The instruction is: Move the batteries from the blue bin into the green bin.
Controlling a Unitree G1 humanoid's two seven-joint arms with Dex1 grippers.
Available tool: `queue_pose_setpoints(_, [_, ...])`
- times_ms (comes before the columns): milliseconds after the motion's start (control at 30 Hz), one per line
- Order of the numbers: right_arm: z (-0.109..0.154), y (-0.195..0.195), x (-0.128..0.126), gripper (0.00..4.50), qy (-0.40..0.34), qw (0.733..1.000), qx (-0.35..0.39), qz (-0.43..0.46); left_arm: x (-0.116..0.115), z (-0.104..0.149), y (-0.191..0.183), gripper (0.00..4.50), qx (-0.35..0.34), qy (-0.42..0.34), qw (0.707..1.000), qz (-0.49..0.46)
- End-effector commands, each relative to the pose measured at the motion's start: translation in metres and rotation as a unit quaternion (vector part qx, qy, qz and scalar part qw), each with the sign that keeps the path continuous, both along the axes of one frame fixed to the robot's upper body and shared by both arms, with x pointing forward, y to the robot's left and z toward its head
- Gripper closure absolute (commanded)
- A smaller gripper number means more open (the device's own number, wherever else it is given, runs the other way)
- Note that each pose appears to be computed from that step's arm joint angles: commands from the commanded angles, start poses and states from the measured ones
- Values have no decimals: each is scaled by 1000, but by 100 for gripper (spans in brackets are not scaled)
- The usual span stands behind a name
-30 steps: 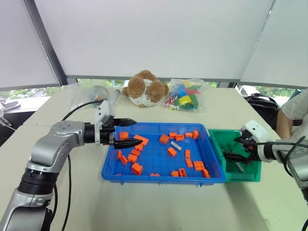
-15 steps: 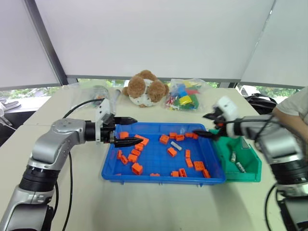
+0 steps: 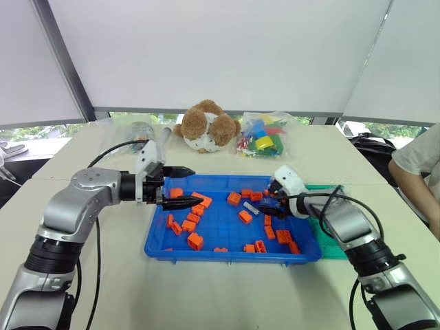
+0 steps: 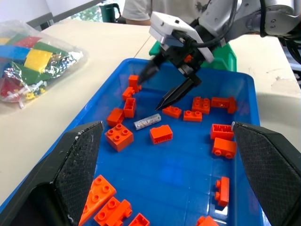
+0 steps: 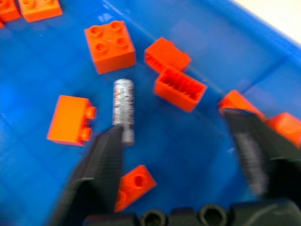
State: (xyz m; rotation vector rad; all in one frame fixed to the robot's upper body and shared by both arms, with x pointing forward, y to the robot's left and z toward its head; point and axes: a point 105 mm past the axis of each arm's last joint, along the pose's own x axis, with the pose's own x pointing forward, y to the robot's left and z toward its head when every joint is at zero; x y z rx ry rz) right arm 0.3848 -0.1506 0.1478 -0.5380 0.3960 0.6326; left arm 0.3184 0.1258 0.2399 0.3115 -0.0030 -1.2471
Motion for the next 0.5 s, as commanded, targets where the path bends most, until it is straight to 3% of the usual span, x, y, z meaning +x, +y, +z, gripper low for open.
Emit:
queue_pose_setpoints(33, [19, 6, -1, 230, -25, 1000, 19, 6, -2, 13, 1, 0, 1, -28, 1000, -2])
queue_pose_setpoints(500, [-1, 18, -4, 230, 18, 999, 43, 3, -1, 15, -1, 0, 1, -32, 999, -4])
